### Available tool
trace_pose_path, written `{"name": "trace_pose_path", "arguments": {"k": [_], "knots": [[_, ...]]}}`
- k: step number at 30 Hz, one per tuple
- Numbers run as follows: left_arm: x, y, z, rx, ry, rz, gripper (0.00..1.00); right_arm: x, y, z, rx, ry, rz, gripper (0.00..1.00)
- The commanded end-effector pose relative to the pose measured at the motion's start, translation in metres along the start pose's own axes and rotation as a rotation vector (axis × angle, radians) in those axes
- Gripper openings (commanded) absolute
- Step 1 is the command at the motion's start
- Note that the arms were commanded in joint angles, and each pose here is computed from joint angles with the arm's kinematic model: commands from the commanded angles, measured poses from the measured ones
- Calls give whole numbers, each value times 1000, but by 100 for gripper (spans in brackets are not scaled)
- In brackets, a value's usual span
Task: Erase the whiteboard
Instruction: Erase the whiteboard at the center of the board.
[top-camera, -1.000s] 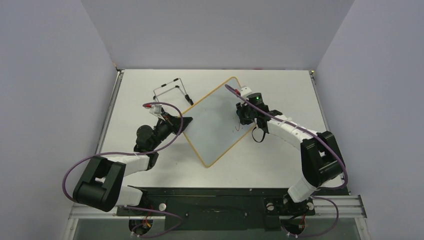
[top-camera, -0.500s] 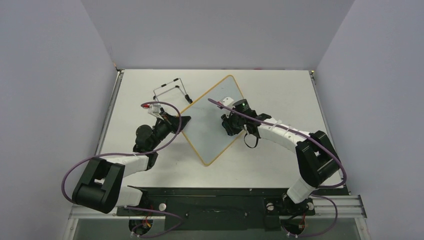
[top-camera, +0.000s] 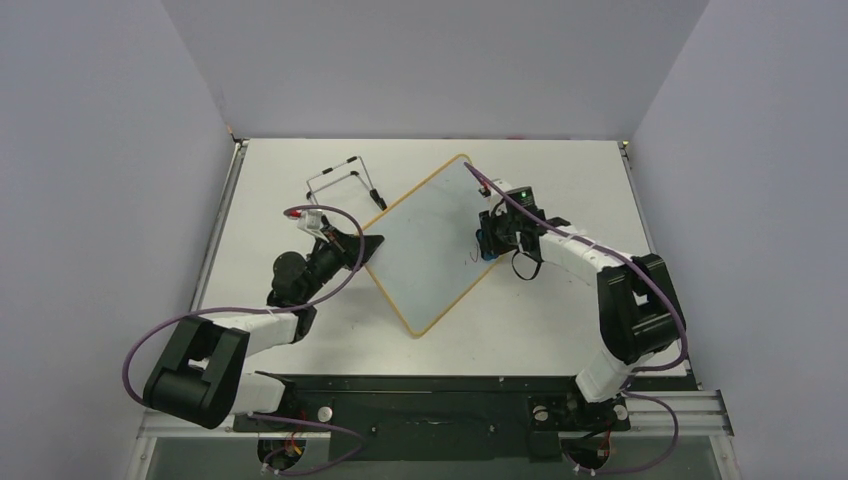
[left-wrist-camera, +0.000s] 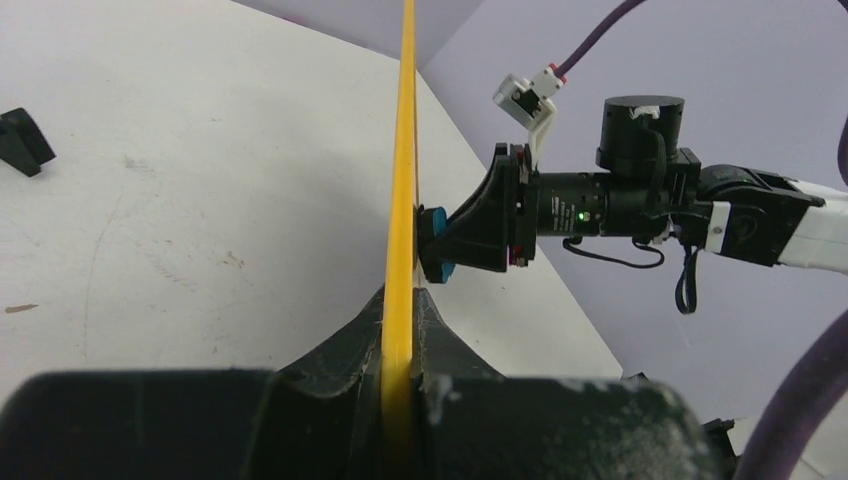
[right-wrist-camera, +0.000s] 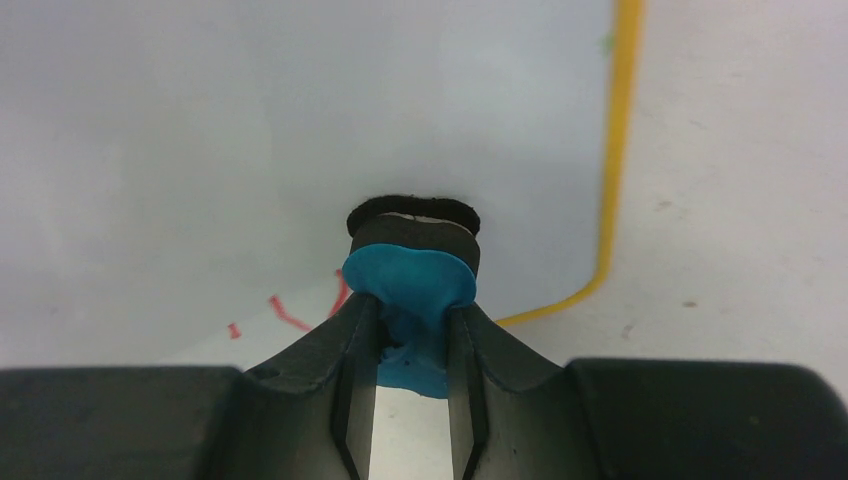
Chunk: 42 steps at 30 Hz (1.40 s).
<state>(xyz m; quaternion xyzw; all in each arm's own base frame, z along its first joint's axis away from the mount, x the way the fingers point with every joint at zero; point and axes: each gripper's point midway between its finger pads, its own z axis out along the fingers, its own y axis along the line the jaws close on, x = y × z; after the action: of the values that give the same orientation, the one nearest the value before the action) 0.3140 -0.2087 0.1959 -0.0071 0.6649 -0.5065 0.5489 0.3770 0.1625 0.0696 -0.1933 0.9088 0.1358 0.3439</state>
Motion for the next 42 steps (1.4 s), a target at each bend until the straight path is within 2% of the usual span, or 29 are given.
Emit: {"name": "trace_pose_path", "arguments": {"k": [1, 5, 8, 12, 15, 17, 21, 28, 31, 33, 35, 39, 42], "knots": [[-23, -32, -1, 110, -88, 24, 0, 13, 76, 10, -229, 68, -48, 0], [-22, -28, -1, 85, -98, 11, 0, 19, 127, 3, -347, 57, -94, 0], [-24, -25, -2, 54, -116, -2, 0, 3, 130, -4, -341, -34, -76, 0], [-27, -17, -6, 9, -151, -19, 0, -17, 72, -3, -194, -149, 122, 0], [-28, -18, -7, 6, -158, -23, 0, -11, 25, 3, -105, -151, 255, 0], [-28, -19, -7, 7, -158, -22, 0, -9, 19, 5, -106, -146, 267, 0], [-26, -21, -6, 14, -151, -22, 0, -10, 46, 6, -176, -126, 201, 0], [-26, -24, -7, 12, -150, -14, 0, 2, 124, 2, -384, -50, 91, 0], [-27, -24, -6, 7, -150, -10, 0, 0, 135, -3, -424, -57, 84, 0], [-26, -24, -6, 9, -150, -11, 0, -3, 124, 0, -369, -76, 91, 0], [-27, -25, -6, 11, -151, -9, 0, -4, 92, 8, -260, -85, 139, 0], [-27, -26, -7, 14, -152, -7, 0, 5, 24, 22, -40, -61, 284, 0], [-27, -27, -8, 16, -150, -4, 0, 20, 2, 30, 24, -11, 338, 0]]}}
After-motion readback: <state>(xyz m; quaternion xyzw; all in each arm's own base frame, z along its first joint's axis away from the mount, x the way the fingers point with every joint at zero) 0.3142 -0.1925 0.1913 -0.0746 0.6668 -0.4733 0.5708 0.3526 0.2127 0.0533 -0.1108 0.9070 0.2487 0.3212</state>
